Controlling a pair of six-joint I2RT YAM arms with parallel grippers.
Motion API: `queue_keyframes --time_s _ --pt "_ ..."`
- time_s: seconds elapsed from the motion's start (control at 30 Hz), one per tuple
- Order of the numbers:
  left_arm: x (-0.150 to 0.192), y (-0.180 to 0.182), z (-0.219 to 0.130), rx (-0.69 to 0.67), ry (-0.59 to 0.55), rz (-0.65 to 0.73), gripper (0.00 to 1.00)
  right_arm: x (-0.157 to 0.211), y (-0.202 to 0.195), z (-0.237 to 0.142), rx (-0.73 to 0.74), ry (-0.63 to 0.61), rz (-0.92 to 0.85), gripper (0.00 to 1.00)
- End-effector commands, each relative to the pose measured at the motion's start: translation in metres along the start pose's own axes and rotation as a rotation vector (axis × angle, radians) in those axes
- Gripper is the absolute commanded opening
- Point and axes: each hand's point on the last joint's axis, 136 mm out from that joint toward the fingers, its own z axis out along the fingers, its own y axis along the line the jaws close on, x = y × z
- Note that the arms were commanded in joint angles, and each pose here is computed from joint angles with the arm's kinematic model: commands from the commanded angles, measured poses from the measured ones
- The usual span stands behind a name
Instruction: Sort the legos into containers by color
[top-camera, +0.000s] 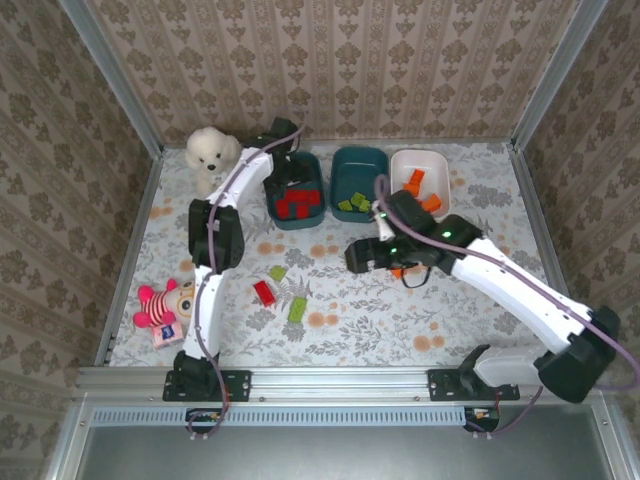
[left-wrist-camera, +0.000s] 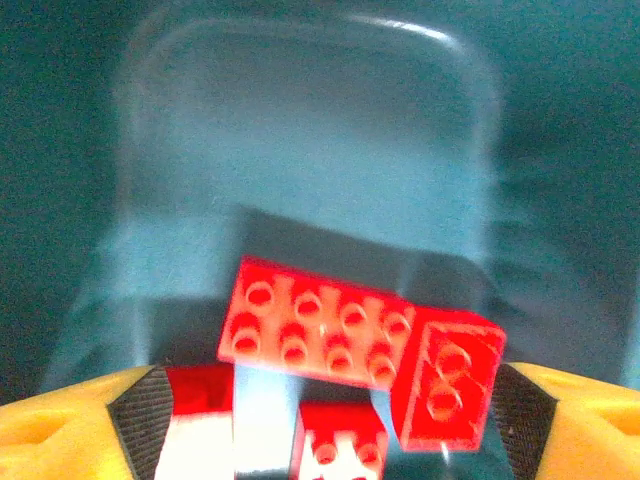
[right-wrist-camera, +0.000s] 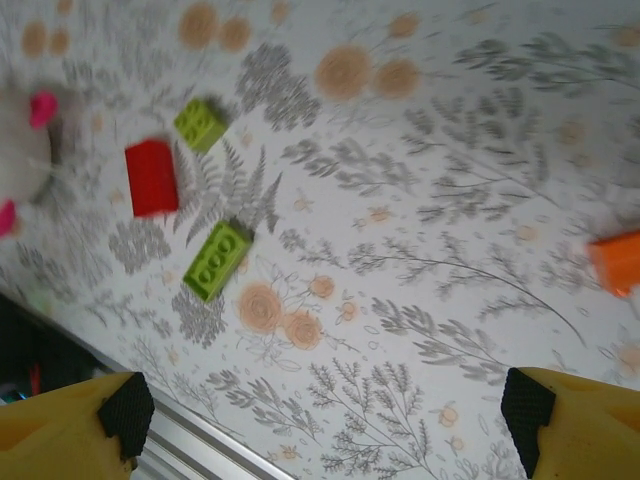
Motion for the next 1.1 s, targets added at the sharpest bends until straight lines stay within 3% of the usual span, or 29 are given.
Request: queue_keyframes --time_s 0.0,0.2,0.33,0.47,0.73,1.07 --pt "-0.01 -0.011 -0.073 0.081 -0.097 -0.032 0.89 0.005 0.027 0.027 0.023 0.047 -0.196 0.93" --pt "0.013 0.025 -0.147 0.09 -0.206 -0.128 0.89 0.028 0.081 0.081 -0.005 0.173 -0.312 0.84" --pt "0.054 0.063 -0.182 0.063 -0.263 -0.167 0.88 0.041 0.098 0.115 0.022 0.25 -0.191 0.78" --pt "0.115 0.109 -0.207 0.045 -0.316 -0.215 0.87 0.055 0.095 0.143 0.139 0.359 -0.044 0.69" --pt "0.214 0.176 -0.245 0.04 -0.352 -0.291 0.83 0.065 0.092 0.173 0.309 0.345 0.272 0.7" --pt "0.251 0.199 -0.272 0.05 -0.375 -0.246 0.82 0.077 0.085 0.204 0.453 0.334 0.46 0.66"
